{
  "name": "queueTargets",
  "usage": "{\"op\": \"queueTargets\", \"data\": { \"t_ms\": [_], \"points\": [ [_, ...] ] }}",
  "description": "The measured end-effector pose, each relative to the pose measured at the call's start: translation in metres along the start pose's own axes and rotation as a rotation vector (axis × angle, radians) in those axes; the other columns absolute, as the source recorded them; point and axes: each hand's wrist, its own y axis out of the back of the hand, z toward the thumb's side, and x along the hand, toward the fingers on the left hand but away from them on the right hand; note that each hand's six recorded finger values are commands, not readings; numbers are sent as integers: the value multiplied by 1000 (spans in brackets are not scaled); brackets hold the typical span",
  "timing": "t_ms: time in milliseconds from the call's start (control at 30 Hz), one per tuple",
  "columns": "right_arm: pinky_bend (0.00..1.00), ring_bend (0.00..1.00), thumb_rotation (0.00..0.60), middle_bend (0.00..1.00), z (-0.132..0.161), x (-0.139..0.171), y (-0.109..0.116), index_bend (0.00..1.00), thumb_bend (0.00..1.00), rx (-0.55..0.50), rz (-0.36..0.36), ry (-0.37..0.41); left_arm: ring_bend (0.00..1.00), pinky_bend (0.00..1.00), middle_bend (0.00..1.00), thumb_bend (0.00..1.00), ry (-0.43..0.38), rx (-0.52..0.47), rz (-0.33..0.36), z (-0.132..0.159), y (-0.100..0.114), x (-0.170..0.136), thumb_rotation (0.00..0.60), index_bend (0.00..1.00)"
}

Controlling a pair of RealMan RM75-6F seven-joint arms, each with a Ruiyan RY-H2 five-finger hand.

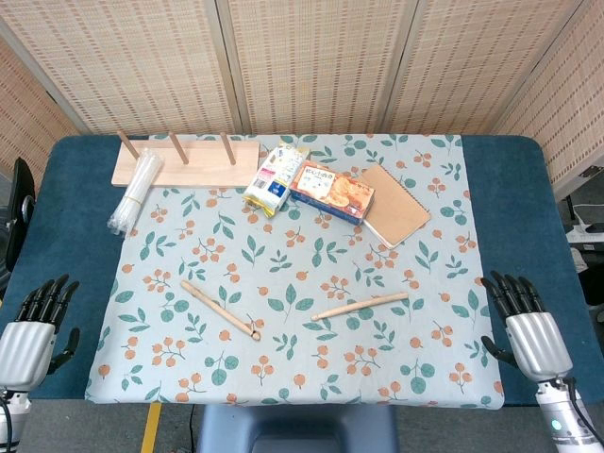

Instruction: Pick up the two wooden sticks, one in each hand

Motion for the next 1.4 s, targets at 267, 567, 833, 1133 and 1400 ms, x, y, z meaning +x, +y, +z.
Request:
{"op": "queueTargets", "data": {
  "t_ms": [267,567,833,1133,1400],
  "points": [
    [0,0,600,0,-2,3,5,0,153,-8,-15,-6,0,135,7,514,-63,-23,12,15,-2,5,600,0],
    [0,0,600,0,0,5,8,0,153,-13,-25,1,0,127,125,543,-285,7,-35,75,-25,43,600,27],
    [0,0,600,0,0,3,1,0,154,-12,0,1,0,121,131,542,-436,86,-111,132,-67,73,600,151],
    [0,0,600,0,3,4,2,0,154,-13,2,8,13,114,162,542,-525,177,-166,173,-116,92,600,208],
    [0,0,600,0,3,5,-1,0,154,-23,26,11,50,113,240,542,-545,270,-181,176,-139,102,600,167]
  ]
}}
